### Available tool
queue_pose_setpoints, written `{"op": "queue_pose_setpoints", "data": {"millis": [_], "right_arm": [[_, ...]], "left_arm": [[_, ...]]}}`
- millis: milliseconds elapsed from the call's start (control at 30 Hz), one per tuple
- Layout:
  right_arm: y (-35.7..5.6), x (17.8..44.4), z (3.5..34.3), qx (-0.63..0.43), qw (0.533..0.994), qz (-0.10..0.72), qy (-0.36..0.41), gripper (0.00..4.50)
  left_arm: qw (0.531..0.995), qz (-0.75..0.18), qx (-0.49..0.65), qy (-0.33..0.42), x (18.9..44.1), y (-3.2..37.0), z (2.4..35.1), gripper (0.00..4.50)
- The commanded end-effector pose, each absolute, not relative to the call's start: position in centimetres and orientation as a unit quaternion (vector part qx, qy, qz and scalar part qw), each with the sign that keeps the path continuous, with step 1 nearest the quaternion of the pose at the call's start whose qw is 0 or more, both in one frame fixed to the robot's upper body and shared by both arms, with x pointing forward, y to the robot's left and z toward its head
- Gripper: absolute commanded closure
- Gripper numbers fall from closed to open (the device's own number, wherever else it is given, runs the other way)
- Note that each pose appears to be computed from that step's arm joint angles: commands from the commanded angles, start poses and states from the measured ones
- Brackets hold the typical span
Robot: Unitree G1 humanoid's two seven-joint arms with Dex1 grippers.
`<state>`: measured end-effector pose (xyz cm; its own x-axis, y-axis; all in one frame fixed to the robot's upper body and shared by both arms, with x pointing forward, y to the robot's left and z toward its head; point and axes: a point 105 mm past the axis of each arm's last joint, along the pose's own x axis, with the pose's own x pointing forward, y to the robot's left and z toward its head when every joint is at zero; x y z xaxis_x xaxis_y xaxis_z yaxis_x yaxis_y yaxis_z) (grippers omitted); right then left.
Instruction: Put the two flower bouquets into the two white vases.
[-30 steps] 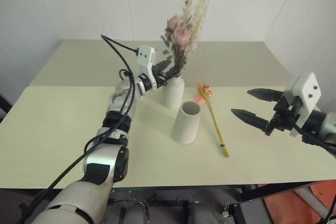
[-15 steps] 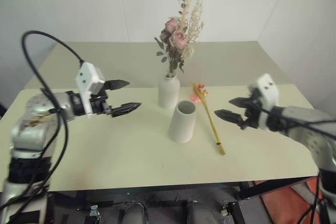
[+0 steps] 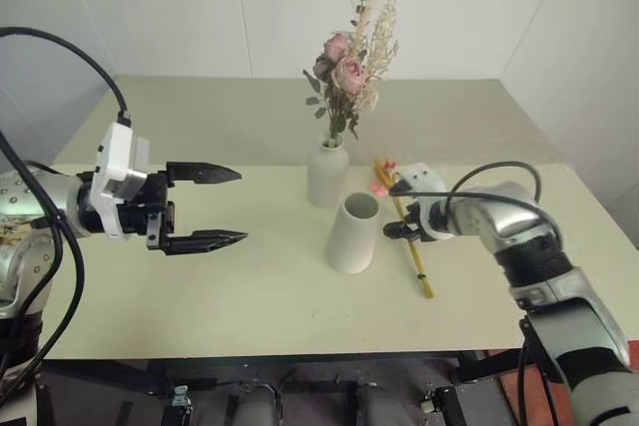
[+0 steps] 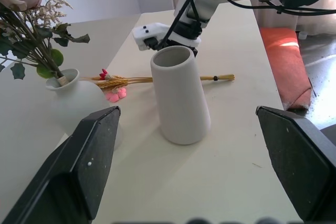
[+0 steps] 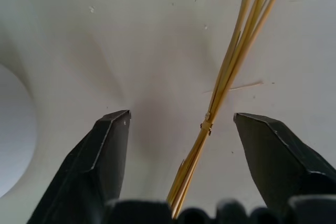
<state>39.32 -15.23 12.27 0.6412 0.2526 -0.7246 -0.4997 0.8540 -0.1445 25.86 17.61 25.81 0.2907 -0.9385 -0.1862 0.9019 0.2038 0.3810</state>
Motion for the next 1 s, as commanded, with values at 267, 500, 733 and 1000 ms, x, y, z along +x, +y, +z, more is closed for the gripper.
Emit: {"op": "queue_pose_setpoints", "data": {"millis": [267,500,733,1000], "right_arm": [[-17.1,40.2,14.7,-0.179,0.915,0.173,0.316,4.46],[-19.2,39.8,21.5,-0.067,0.977,0.109,0.169,4.46],[-20.2,35.8,32.0,0.119,0.979,0.135,-0.094,4.46],[-13.3,30.5,35.8,0.135,0.906,0.331,-0.225,4.46]], "left_arm": [[0.772,-0.585,0.238,-0.071,25.2,17.5,26.8,0.00],[0.765,-0.595,0.235,-0.078,25.5,17.3,27.0,0.00],[0.751,-0.622,0.210,-0.072,26.0,16.5,26.6,0.00],[0.749,-0.630,0.195,-0.061,26.9,16.6,26.6,0.00]]}}
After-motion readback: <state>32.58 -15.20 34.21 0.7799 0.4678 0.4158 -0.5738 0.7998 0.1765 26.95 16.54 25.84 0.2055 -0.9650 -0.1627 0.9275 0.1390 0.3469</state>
